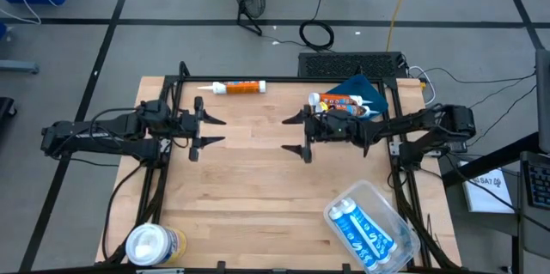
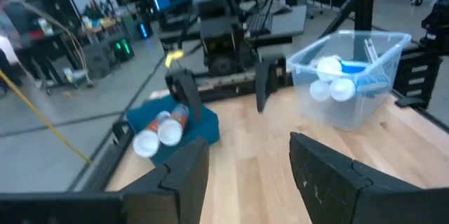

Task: Pick & place silicon tubes, Sealant and Lysol wipes
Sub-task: Put the orange sealant into the blue bin

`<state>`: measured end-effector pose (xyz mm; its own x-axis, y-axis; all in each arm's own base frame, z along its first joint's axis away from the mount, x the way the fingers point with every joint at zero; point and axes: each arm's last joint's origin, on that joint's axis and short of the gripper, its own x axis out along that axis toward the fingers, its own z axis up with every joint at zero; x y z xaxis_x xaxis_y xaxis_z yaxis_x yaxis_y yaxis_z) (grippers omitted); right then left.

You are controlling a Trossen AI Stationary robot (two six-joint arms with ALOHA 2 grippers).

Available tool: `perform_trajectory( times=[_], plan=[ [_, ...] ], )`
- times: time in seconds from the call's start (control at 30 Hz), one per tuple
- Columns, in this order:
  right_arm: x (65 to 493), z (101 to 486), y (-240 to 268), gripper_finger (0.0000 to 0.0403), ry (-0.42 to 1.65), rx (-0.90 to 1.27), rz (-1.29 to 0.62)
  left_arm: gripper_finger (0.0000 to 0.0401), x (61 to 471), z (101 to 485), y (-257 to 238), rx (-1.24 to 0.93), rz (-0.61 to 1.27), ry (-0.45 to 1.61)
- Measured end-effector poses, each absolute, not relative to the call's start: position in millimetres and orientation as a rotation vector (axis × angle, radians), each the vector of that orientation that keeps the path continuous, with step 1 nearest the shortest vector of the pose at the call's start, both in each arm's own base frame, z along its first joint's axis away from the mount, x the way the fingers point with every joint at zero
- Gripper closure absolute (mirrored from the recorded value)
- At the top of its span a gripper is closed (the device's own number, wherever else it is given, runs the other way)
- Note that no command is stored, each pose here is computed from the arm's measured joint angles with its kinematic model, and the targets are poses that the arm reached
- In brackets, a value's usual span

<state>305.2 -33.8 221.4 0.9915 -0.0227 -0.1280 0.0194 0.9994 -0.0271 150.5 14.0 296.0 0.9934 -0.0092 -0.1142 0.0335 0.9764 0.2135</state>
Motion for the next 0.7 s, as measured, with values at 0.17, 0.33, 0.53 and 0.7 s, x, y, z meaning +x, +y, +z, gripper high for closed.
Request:
perform_trajectory(
  times=[0.17, 0.33, 0.53, 0.7],
  plan=[
    [308, 214, -35, 0.0022, 0.154, -0.031, 0.015, 0.0203, 152, 298, 14, 0.217, -0.019, 0.090],
    [310, 207, -35, 0.0022, 0.184, -0.053, 0.018, 0.0203, 165, 288, 15, 0.164, -0.039, 0.159],
    [308, 202, -35, 0.0022, 0.194, -0.070, 0.020, 0.0203, 195, 266, 19, 0.180, -0.024, 0.281],
    [305, 197, -34, 0.0022, 0.209, -0.066, 0.021, 0.0203, 214, 245, 29, 0.186, 0.201, 0.413]
  ],
)
